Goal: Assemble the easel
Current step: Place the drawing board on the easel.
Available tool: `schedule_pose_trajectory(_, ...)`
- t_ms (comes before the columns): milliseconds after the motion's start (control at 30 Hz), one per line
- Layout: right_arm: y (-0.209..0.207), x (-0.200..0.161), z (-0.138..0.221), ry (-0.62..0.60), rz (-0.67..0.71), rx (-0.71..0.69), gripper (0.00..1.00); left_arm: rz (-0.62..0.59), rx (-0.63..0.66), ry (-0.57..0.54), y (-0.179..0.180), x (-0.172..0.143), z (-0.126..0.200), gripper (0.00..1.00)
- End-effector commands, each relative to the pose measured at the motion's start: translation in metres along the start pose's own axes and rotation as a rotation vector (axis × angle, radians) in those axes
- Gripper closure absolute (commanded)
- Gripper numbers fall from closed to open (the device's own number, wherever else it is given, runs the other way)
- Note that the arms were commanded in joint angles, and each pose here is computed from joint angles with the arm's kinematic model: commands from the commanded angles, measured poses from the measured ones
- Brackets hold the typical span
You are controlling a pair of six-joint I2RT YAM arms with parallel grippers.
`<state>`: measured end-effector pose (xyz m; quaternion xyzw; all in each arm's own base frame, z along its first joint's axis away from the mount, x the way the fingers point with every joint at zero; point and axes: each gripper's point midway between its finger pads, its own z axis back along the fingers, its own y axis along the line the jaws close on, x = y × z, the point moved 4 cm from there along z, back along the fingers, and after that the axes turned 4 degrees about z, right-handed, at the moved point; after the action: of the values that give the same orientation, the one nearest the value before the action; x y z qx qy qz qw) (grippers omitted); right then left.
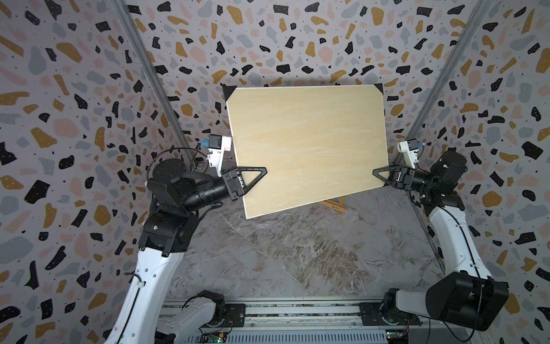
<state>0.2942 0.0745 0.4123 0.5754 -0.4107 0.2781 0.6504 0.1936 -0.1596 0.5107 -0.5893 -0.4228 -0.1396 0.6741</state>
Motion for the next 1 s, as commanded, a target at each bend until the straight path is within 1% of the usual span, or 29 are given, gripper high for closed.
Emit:
schedule_pose_trajectory(0, 0.014, 0.031, -0.016, -0.098, 0.259, -0.146, 0.64, -0.435, -0.349, -0.015, -0.117, 0.003, 0.032, 1.00)
schedule_pose_trajectory(67, 0.018, 0.031, -0.015, -0.095, 0.257, -0.136, 0.62, -0.425, -0.321, -0.009, -0.116, -0.001, 0.036, 1.00)
schedule_pose_trajectory(167, 0.024, 0.033, -0.016, -0.090, 0.247, -0.120, 0.58, -0.433, -0.298, -0.050, -0.120, -0.001, 0.043, 1.00)
schedule_pose_trajectory(233, 0.026, 0.035, -0.015, -0.093, 0.238, -0.119, 0.55, -0.424, -0.256, -0.063, -0.118, 0.000, 0.045, 1.00)
schedule_pose_trajectory(367, 0.033, 0.040, -0.017, -0.093, 0.229, -0.102, 0.52, -0.419, -0.230, -0.067, -0.118, 0.001, 0.047, 1.00)
schedule_pose_trajectory(433, 0.036, 0.042, -0.017, -0.088, 0.227, -0.092, 0.51, -0.427, -0.192, -0.077, -0.115, 0.000, 0.049, 1.00)
schedule_pose_trajectory(533, 0.038, 0.046, -0.020, -0.086, 0.226, -0.079, 0.49, -0.420, -0.227, -0.067, -0.123, -0.002, 0.053, 1.00)
schedule_pose_trajectory(600, 0.036, 0.047, -0.020, -0.076, 0.212, -0.072, 0.49, -0.413, -0.224, -0.069, -0.124, -0.003, 0.055, 1.00)
schedule_pose_trajectory(733, 0.040, 0.047, -0.023, -0.067, 0.227, -0.054, 0.48, -0.406, -0.246, -0.077, -0.131, -0.005, 0.060, 1.00)
schedule_pose_trajectory(867, 0.050, 0.046, -0.031, -0.051, 0.257, -0.022, 0.48, -0.377, -0.226, -0.077, -0.121, -0.003, 0.053, 1.00)
schedule_pose_trajectory(967, 0.048, 0.051, -0.028, -0.054, 0.255, -0.034, 0.48, -0.380, -0.229, -0.070, -0.124, -0.003, 0.055, 1.00)
